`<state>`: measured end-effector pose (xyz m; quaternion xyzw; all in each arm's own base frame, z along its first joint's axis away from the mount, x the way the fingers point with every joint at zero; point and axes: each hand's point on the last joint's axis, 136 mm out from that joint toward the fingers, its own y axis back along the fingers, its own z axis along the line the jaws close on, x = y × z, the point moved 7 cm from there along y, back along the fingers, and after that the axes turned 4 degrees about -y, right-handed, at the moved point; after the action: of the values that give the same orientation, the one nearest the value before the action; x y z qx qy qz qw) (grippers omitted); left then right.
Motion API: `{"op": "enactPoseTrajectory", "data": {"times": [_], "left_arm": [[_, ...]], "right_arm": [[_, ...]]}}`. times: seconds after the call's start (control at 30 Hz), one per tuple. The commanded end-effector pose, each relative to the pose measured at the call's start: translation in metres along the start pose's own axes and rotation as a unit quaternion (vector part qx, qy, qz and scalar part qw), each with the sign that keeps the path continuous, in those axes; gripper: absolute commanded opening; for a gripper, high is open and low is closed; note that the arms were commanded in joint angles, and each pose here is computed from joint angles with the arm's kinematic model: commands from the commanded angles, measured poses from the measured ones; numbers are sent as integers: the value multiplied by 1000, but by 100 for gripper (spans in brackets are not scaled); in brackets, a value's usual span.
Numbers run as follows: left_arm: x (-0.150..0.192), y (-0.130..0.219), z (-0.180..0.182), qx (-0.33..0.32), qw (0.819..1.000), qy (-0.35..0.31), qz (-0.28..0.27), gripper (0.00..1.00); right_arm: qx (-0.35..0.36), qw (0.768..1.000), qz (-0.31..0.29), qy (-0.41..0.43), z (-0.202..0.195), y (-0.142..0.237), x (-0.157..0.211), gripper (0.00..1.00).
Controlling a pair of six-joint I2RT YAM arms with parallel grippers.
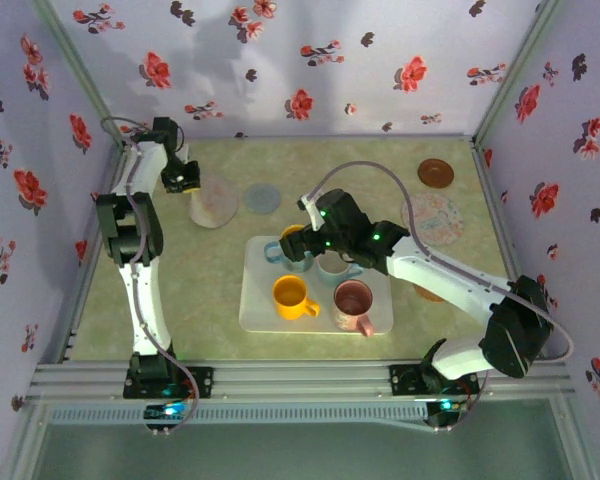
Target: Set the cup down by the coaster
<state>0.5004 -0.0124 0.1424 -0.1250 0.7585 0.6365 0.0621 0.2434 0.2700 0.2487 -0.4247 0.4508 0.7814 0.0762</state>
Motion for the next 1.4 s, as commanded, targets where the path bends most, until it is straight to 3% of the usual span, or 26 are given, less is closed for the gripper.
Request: {"op": "enactPoseTrajectory", "data": {"times": [0.0,0.3,0.47,0.6,0.8,1.13,1.37], "left_arm": [[4,-8,12,-20,1000,1,18,5],[8,-14,19,-33,999,15,27,29],[9,-14,19,-33,999,23,28,38],[9,-9,18,-30,999,30,23,54],[6,4,15,-29,999,32,9,69],[-6,58,5,-20,997,21,-69,90],[-7,100,-6,-2,995,2,-103,94]], "right_arm": [[2,1000,-10,7,1,2,-11,100],[-2,1000,-12,9,2,1,-14,99],[-4,1000,-11,9,3,0,-14,100],[-4,1000,-13,10,3,0,-16,100],[-17,999,-26,8,8,3,-25,99],[-10,999,-33,19,10,16,-39,100],[-8,999,-50,8,11,30,-51,99]]}}
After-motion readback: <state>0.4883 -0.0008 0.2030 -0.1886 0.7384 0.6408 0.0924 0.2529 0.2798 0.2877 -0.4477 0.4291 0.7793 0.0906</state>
